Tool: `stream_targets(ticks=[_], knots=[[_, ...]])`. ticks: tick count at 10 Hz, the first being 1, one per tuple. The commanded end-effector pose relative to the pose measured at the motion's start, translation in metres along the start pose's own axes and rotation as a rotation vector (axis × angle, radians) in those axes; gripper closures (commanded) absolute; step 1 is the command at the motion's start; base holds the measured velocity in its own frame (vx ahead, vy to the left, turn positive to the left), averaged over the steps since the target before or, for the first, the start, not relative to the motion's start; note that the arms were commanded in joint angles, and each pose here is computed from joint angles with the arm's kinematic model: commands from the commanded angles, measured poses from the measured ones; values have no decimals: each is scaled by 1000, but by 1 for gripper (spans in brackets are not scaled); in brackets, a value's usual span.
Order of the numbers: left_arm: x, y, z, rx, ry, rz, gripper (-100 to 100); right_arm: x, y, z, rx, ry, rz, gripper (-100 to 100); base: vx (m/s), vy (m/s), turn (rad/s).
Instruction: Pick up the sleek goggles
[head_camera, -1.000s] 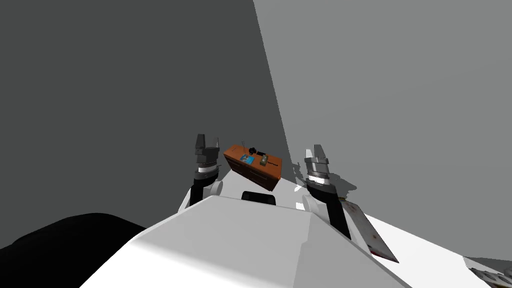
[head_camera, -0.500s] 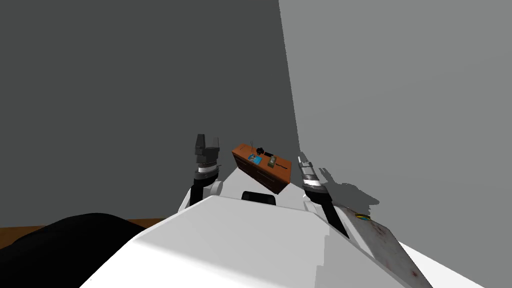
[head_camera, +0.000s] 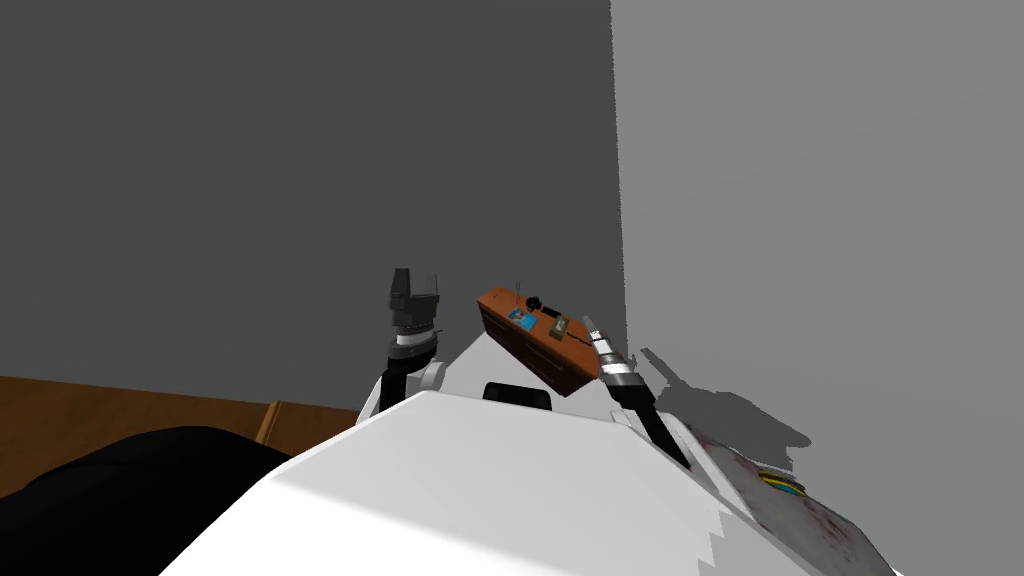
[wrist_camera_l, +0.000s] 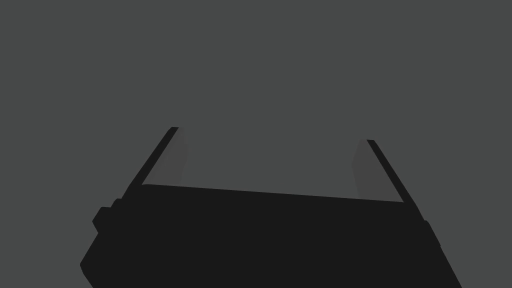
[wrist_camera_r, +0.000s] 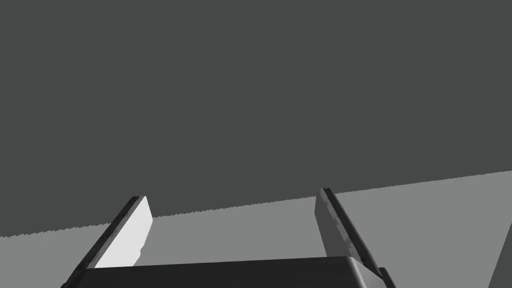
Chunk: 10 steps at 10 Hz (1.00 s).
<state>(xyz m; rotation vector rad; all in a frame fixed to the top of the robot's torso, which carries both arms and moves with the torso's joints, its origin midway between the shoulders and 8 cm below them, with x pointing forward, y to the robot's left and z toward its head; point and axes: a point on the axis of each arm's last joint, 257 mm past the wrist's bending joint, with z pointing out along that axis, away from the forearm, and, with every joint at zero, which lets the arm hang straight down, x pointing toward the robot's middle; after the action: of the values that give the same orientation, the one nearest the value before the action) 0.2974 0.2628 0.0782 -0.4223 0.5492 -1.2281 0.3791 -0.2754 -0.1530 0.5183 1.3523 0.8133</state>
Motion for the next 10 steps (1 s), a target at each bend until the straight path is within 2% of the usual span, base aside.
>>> stream_targets(ticks=[1, 3, 4, 7, 8, 9, 10], knots=[[0, 0, 0, 0, 0, 0, 0, 21, -25, -10, 58, 69, -59, -100, 18, 73, 164], [0, 0, 0, 0, 0, 0, 0, 49, -66, -27, 149, 179, -157, -100, 35, 94, 378], [0, 0, 0, 0, 0, 0, 0, 51, -72, -29, 158, 189, -163, -100, 37, 63, 81], [0, 0, 0, 0, 0, 0, 0, 85, -136, -67, 285, 364, -329, -100, 36, 72, 317], [0, 0, 0, 0, 0, 0, 0, 86, -145, -72, 303, 377, -336, -100, 30, 39, 101], [0, 0, 0, 0, 0, 0, 0, 93, -161, -85, 332, 432, -396, -100, 34, 31, 213], [0, 0, 0, 0, 0, 0, 0, 95, -169, -90, 349, 441, -397, -100, 30, 17, 119]])
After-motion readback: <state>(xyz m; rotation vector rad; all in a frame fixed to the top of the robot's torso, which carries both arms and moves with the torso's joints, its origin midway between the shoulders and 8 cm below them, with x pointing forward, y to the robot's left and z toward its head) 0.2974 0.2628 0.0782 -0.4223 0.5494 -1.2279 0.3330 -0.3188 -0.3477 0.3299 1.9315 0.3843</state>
